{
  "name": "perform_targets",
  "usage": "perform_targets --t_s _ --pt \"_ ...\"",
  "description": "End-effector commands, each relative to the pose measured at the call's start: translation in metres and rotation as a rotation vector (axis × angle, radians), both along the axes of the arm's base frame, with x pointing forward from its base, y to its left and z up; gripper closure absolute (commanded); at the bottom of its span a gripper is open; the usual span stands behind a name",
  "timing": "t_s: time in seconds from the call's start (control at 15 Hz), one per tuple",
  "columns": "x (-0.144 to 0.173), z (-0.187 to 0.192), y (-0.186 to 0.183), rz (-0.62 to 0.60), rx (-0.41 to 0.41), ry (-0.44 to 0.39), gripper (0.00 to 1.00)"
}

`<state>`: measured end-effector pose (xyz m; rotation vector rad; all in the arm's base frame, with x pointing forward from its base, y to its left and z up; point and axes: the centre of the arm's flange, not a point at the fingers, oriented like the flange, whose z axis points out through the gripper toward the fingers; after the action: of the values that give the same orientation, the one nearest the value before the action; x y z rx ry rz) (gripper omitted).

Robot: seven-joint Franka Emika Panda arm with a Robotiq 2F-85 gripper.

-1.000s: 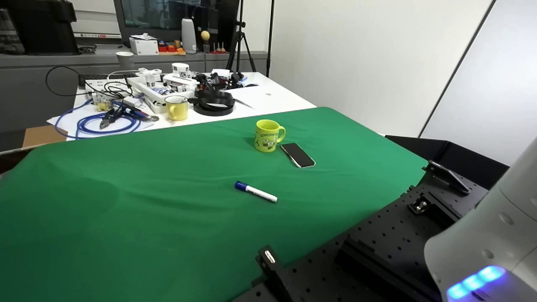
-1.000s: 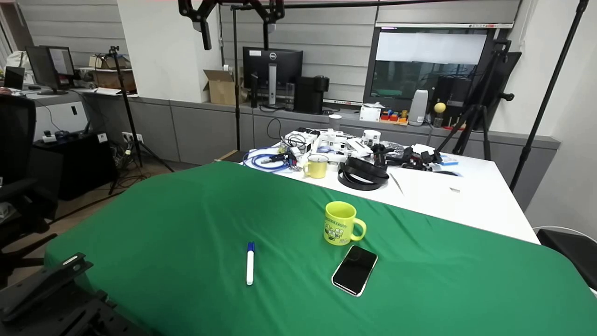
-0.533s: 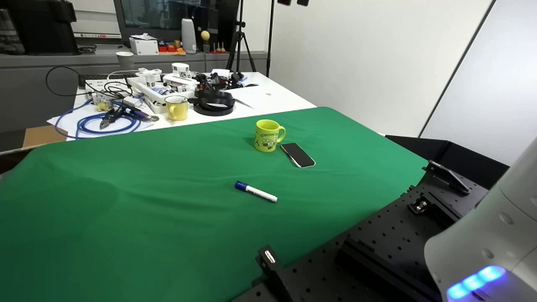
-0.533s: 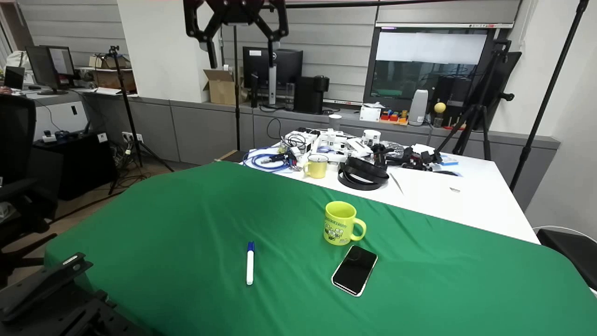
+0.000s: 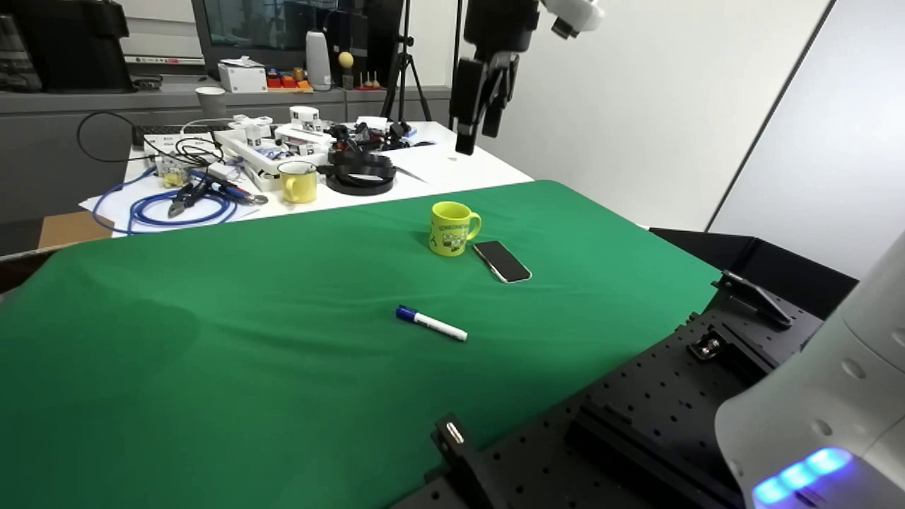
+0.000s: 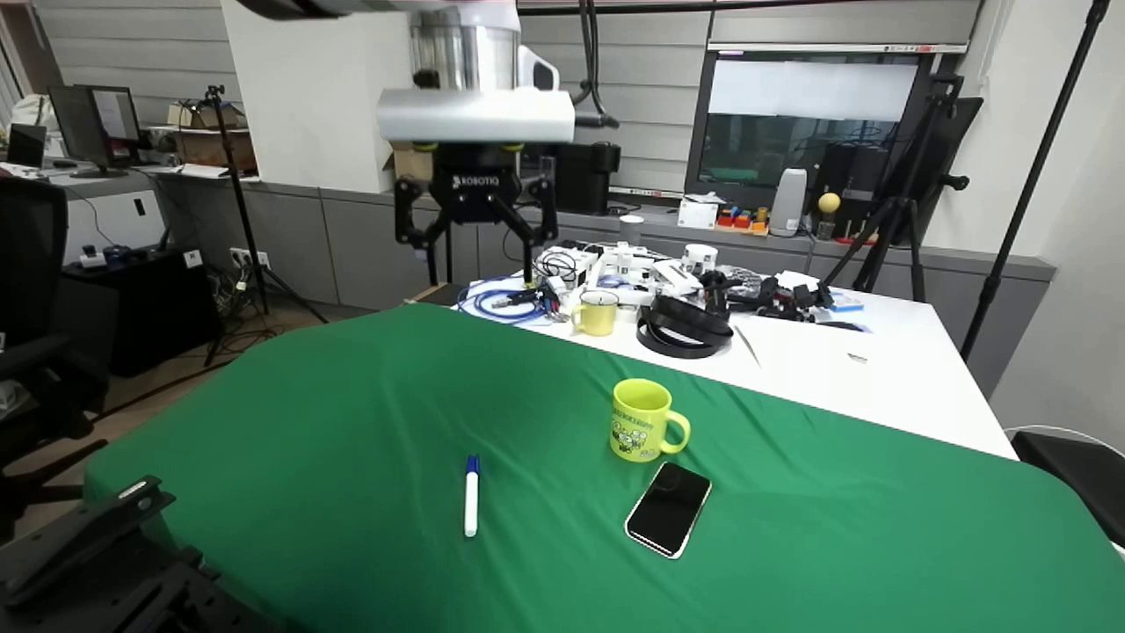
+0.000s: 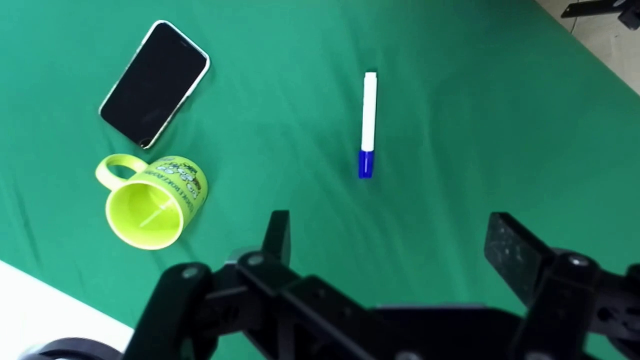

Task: Put the marker in the mug

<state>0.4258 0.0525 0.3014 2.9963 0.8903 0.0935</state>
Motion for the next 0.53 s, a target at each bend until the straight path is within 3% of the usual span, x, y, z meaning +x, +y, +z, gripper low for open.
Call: perform_targets --t_s 0.0,0.07,0.47 --pt "0.031 -0.028 0.008 0.016 0.032 0.019 0.00" --pt "0.007 -0.023 0.003 0.012 0.017 0.015 0.00" --pt "0.010 -0.029 0.005 0.017 0.015 0.024 0.00"
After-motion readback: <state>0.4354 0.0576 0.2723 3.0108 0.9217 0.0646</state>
